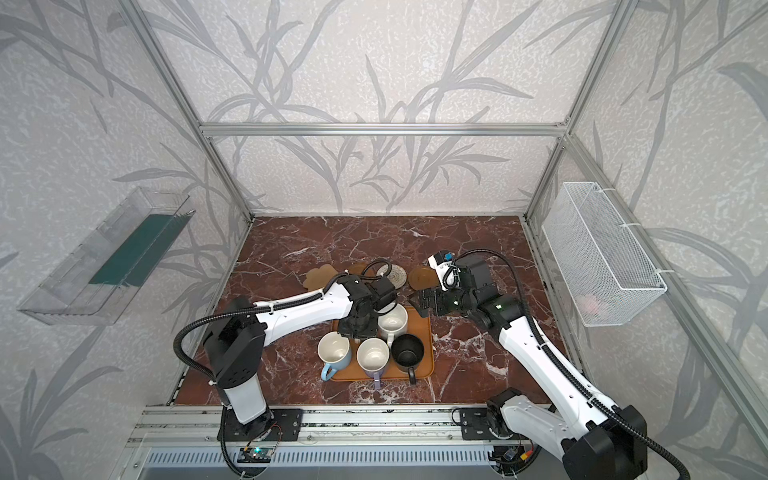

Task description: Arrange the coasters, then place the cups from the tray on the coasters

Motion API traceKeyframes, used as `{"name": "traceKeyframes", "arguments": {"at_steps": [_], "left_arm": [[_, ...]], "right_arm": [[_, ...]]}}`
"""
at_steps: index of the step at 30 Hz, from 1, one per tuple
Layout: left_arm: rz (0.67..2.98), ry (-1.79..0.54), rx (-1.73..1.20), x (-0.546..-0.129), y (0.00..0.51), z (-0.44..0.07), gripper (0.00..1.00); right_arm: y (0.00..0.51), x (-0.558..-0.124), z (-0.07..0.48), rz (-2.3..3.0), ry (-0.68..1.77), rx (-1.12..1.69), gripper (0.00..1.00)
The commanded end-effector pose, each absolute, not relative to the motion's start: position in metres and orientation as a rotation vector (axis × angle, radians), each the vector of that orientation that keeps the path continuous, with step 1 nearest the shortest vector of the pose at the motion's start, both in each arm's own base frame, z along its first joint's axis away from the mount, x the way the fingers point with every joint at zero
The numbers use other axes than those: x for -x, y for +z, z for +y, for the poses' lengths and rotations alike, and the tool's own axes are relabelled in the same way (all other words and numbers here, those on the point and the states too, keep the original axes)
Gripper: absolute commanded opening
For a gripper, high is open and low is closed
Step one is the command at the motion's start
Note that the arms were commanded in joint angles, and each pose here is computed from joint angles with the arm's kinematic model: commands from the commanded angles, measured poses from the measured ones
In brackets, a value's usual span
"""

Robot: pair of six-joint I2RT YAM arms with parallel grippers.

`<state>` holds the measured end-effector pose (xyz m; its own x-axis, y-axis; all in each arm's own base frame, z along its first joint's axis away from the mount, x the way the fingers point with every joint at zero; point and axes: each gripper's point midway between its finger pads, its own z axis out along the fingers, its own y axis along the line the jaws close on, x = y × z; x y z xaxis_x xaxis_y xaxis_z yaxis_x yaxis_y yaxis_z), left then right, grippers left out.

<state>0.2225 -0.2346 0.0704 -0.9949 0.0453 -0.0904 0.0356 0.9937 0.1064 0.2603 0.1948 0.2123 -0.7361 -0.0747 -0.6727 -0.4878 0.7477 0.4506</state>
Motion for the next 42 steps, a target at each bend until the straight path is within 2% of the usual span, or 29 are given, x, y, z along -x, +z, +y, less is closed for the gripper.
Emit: {"name": "traceKeyframes", "arguments": {"at_steps": [1,22,35,42], "left_arm": [[2.961,0.117,-0.054,-0.235,0.101,-0.234,0.00],[2.916,0.071,-0.107,-0.239,0.137,-0.234,0.00],[3.029,0.125,-0.152,-0.227,0.099,-0.236,0.00],[3.061,0.143,-0.176,-0.226,0.086,-0.240,0.07]], "right_arm": [[0.220,-0.256,0.195,2.242,0.837,0.443,0.96],[0.221,-0.253,0.198,2.207,0.862,0.465,0.95],[0.215,-0.253,0.196,2.218,0.848,0.463,0.95],[0.215,-0.253,0.196,2.221,0.847,0.464,0.95]]}}
